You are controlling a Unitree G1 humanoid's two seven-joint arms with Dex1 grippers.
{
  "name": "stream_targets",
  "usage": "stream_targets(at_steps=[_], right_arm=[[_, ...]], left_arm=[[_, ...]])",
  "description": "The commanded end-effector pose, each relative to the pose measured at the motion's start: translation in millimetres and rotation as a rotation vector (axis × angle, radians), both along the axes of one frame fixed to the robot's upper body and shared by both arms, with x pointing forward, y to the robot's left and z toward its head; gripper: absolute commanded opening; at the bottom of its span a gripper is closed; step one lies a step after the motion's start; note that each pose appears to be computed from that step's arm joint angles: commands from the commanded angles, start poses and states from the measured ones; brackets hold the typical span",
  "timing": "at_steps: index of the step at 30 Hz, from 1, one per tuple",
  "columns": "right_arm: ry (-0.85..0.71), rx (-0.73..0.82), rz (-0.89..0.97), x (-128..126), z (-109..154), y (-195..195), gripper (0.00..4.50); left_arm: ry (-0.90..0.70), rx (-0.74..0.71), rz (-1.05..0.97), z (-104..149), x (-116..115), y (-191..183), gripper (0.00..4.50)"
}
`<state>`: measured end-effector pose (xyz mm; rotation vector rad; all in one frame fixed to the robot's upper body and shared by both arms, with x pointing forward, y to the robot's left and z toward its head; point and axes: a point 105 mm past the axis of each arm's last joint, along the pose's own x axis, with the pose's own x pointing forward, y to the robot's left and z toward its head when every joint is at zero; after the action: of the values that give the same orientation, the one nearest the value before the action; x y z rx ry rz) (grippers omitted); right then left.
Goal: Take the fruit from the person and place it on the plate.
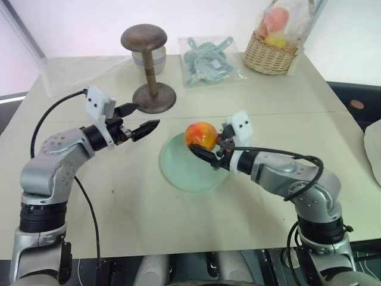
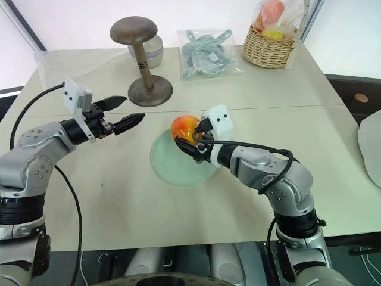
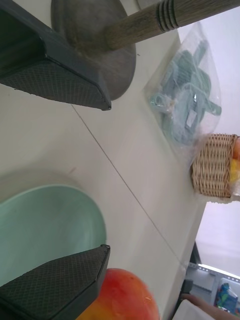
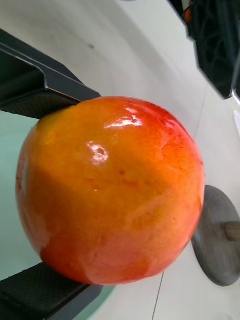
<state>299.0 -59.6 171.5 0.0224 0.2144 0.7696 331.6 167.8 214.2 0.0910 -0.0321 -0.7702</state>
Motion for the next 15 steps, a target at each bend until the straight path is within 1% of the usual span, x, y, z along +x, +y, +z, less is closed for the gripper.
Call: stream_targets(at_steps=[1,5,9,15], right_arm=[[-0.069,0.007,0.008,2,6,1,3.13],[-0.07,-0.011,0.014,2,-3,0,3.13],[-0.021,-0.028,0.006,0,-20,-2,3.13],[0.013,-0.017,-0.006,-1,-28,-4,3.13]], left_arm=[[-0.055,0.012,-0.008,14,-6,0,4.5],[-0.054,0.013,-0.008,14,-7,-1,4.5],[-0.053,0.016,-0.008,14,-8,-1,4.5],[-0.053,0.018,-0.01,14,-8,-1,4.5]])
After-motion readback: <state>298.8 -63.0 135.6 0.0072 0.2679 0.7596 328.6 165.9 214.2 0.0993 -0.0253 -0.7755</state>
